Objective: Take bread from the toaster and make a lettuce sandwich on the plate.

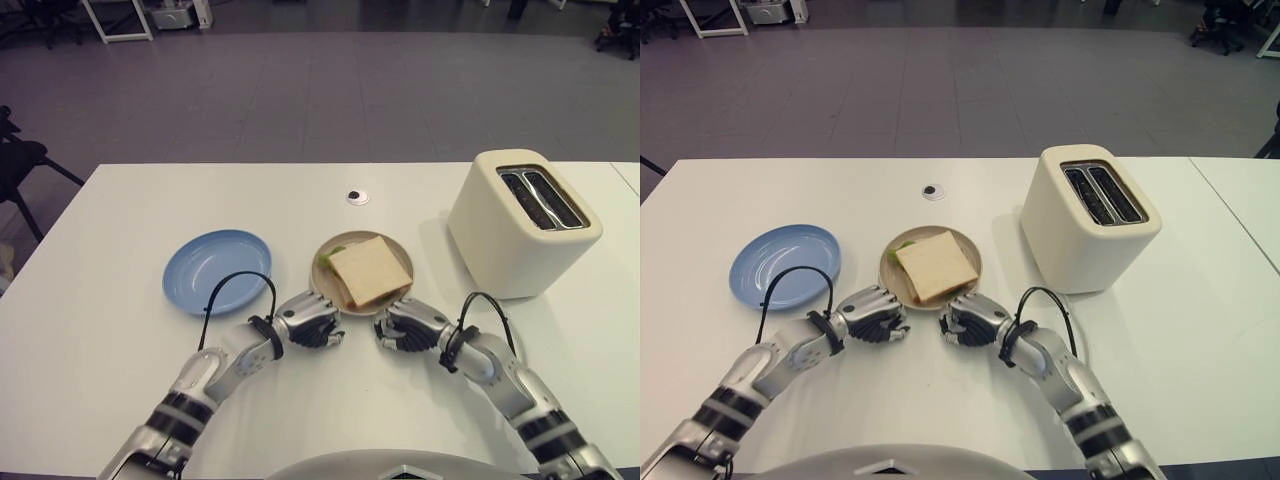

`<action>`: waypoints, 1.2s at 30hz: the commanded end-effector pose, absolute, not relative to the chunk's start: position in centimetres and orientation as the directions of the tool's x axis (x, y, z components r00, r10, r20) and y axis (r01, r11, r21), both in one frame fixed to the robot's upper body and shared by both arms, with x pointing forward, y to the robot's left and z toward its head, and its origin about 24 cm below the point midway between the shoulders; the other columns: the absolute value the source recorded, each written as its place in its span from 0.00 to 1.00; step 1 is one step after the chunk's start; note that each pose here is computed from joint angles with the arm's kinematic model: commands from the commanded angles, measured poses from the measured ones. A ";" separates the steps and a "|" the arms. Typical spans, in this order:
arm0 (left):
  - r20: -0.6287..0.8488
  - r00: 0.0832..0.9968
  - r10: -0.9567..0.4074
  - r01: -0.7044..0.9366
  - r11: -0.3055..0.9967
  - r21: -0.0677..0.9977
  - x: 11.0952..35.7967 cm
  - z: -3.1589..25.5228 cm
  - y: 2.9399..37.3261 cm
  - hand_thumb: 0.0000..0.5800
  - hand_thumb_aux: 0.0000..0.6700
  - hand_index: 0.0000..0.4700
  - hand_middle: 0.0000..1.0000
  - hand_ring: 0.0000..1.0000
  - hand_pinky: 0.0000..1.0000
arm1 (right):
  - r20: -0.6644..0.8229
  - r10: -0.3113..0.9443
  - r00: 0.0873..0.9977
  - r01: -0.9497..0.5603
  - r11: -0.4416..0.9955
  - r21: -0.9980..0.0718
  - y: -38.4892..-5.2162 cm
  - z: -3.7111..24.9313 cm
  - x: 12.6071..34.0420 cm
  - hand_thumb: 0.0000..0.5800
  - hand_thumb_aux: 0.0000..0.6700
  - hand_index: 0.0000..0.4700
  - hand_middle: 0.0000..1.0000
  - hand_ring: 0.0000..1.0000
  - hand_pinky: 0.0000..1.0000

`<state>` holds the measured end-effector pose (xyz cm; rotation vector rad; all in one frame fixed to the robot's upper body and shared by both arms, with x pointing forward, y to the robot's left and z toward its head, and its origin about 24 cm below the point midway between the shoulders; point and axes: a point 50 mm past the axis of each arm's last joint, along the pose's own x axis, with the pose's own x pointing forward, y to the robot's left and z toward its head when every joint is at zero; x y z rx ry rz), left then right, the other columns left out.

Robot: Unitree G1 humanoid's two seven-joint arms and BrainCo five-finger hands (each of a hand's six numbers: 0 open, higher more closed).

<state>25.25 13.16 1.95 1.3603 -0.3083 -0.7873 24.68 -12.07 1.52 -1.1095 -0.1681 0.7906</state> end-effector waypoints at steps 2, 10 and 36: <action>-0.250 0.756 -0.605 0.288 -0.035 0.957 28.0 0.5 13.2 1.00 1.00 1.00 1.00 1.00 1.00 | -0.342 0.533 0.774 -0.509 0.202 -0.837 -13.8 -1.0 26.5 1.00 1.00 1.00 1.00 1.00 1.00; -0.072 0.713 -0.698 0.299 0.209 0.931 20.1 3.8 13.0 0.96 0.79 0.79 1.00 1.00 1.00 | -0.038 0.614 0.788 -0.361 0.412 -0.837 -16.1 4.0 22.6 0.00 0.00 0.00 0.00 0.00 0.00; 0.353 0.772 -0.529 0.456 0.847 0.273 18.4 5.9 16.6 0.00 0.00 0.00 0.00 0.00 0.00 | 0.449 0.512 0.732 -0.537 0.840 -0.081 -17.6 7.6 19.7 0.00 0.00 0.00 0.00 0.00 0.00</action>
